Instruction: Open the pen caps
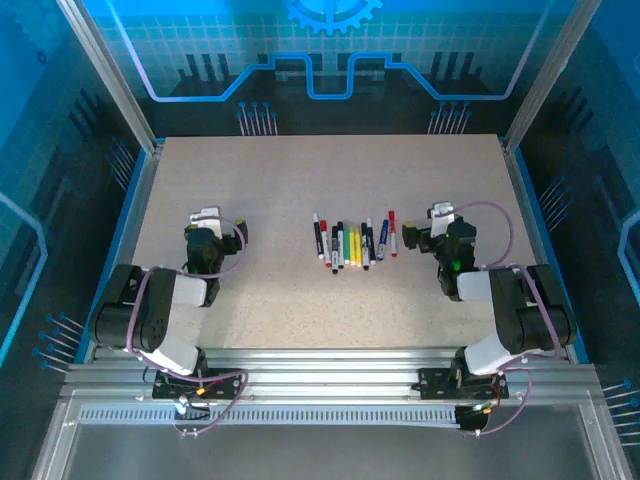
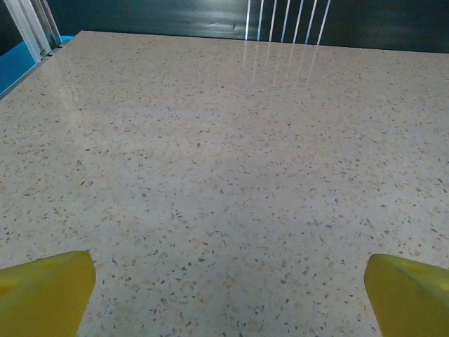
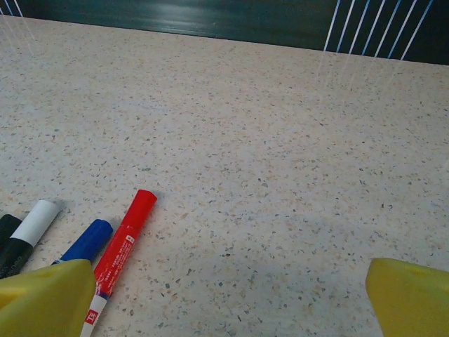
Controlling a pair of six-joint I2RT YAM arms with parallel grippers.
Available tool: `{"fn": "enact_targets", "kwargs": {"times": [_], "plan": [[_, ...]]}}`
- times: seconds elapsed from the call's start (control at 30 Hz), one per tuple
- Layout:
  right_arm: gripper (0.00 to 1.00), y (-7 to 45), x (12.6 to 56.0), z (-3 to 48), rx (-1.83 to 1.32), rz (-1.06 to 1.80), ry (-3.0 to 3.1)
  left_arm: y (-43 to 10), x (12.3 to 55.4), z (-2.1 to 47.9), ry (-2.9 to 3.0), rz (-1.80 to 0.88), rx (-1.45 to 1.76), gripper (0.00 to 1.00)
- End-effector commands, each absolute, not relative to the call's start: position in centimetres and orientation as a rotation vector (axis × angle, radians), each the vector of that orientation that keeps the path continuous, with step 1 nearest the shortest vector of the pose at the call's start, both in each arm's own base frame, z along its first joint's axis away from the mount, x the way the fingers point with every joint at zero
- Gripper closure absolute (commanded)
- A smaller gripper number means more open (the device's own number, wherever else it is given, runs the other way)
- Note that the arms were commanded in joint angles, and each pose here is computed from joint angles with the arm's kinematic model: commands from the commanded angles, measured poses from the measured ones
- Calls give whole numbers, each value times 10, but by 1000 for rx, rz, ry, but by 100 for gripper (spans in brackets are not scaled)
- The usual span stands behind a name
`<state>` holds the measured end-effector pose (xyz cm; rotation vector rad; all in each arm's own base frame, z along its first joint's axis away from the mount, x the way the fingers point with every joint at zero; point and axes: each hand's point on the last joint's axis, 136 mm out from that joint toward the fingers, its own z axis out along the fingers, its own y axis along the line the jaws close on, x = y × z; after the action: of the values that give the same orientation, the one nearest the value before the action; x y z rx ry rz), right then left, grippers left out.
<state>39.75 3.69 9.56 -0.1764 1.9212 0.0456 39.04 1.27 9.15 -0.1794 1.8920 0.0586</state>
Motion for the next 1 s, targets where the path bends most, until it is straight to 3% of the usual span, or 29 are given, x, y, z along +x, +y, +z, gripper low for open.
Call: {"fn": "enact_targets", "kwargs": {"times": [0.0,0.97], "plan": [[0,35,399,98,-184,41,1911,14,396,97,1881,45,-178,1],[0,34,399,98,-179,58,1914,13,396,97,1881,41,-178,1]]}}
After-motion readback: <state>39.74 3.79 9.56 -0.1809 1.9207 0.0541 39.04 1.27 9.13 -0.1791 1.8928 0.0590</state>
